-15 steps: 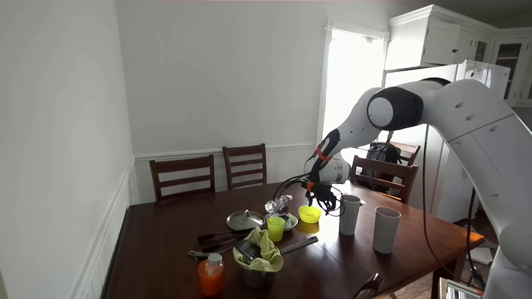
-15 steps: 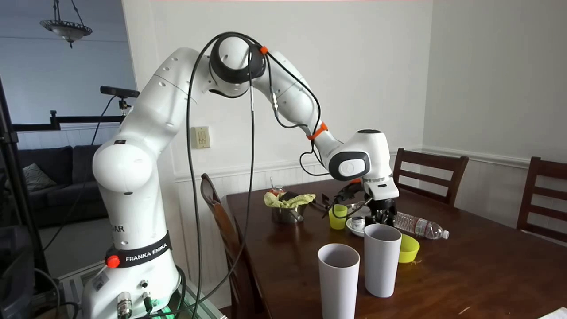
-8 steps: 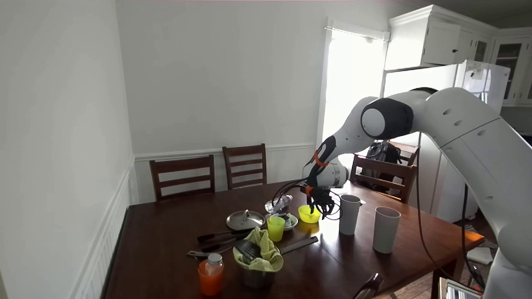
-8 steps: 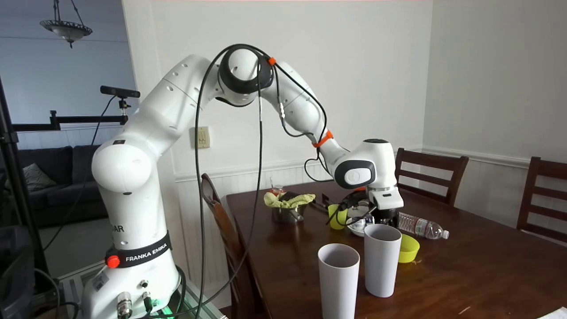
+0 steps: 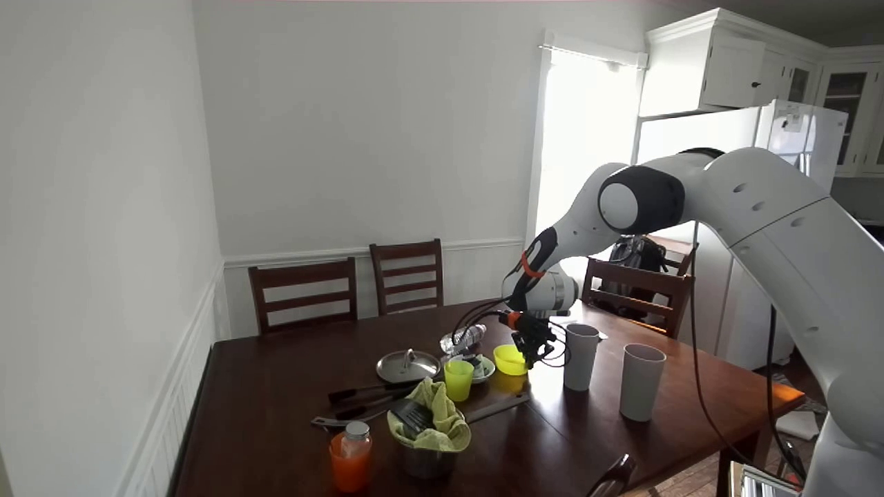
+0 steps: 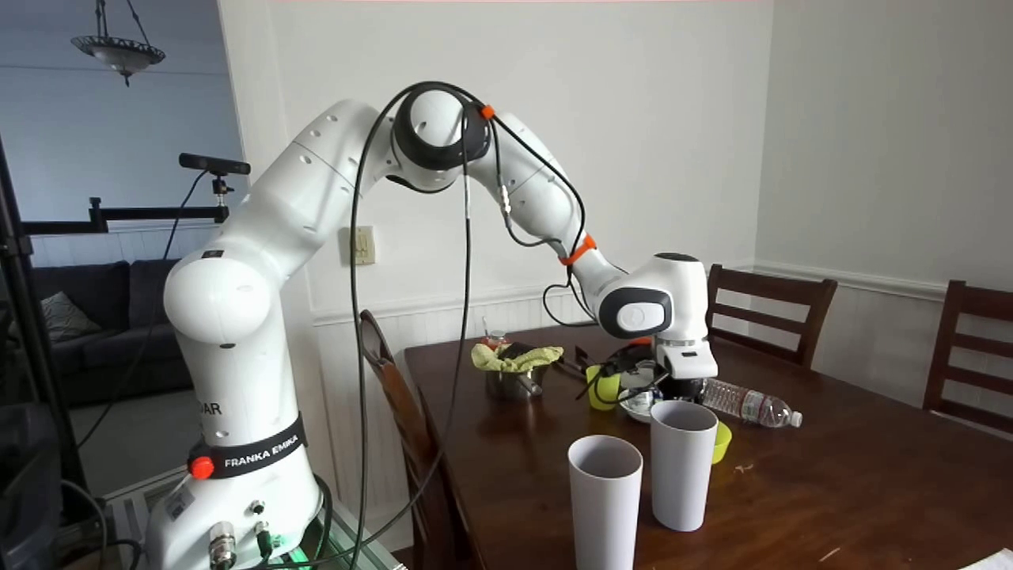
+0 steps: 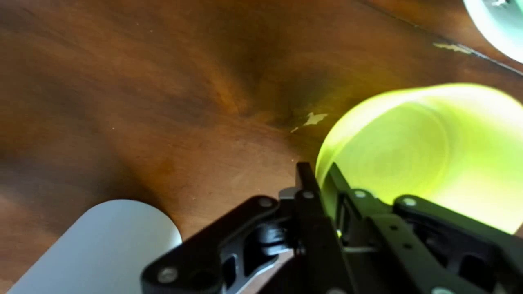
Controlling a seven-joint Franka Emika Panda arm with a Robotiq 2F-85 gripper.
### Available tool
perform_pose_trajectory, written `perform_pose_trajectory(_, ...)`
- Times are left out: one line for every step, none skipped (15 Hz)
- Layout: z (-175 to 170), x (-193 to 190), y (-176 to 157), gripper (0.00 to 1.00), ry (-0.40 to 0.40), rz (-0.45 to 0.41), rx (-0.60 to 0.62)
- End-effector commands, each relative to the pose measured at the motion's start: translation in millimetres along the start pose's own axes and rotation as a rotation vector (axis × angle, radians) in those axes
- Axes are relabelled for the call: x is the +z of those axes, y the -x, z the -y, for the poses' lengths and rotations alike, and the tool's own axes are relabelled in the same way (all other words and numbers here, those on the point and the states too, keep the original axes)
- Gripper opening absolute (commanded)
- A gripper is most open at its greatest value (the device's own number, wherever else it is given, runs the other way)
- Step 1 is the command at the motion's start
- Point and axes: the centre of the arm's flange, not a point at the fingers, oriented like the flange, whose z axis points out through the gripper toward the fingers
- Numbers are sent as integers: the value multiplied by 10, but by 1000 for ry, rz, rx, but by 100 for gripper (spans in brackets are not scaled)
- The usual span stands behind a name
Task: Slide the yellow bowl backwards and put the yellow cup inside the yellow bowl, remove the spoon from the orange cup and move it into the yellow cup
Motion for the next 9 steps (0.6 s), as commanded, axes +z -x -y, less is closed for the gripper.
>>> perform_pose_trajectory(-172,-159,55,0,21,30,-25)
perform_pose_trajectory(-211,-195,63,0,25,33,-48)
perform_pose_trajectory(-253,-222,84,0,34,37,-76)
perform_pose_trajectory(-323,-238,126,0,52,43,-123)
perform_pose_trajectory(-377,-236,161,1,69,46,-170)
perform_pose_trajectory(-438,-241,219,1,85,49,-222)
perform_pose_trajectory(-495,-223,280,1,95,54,-283)
perform_pose_trajectory(-544,-229,341,1,101,54,-336)
perform_pose_trajectory(-587,-233,395,1,105,51,-389)
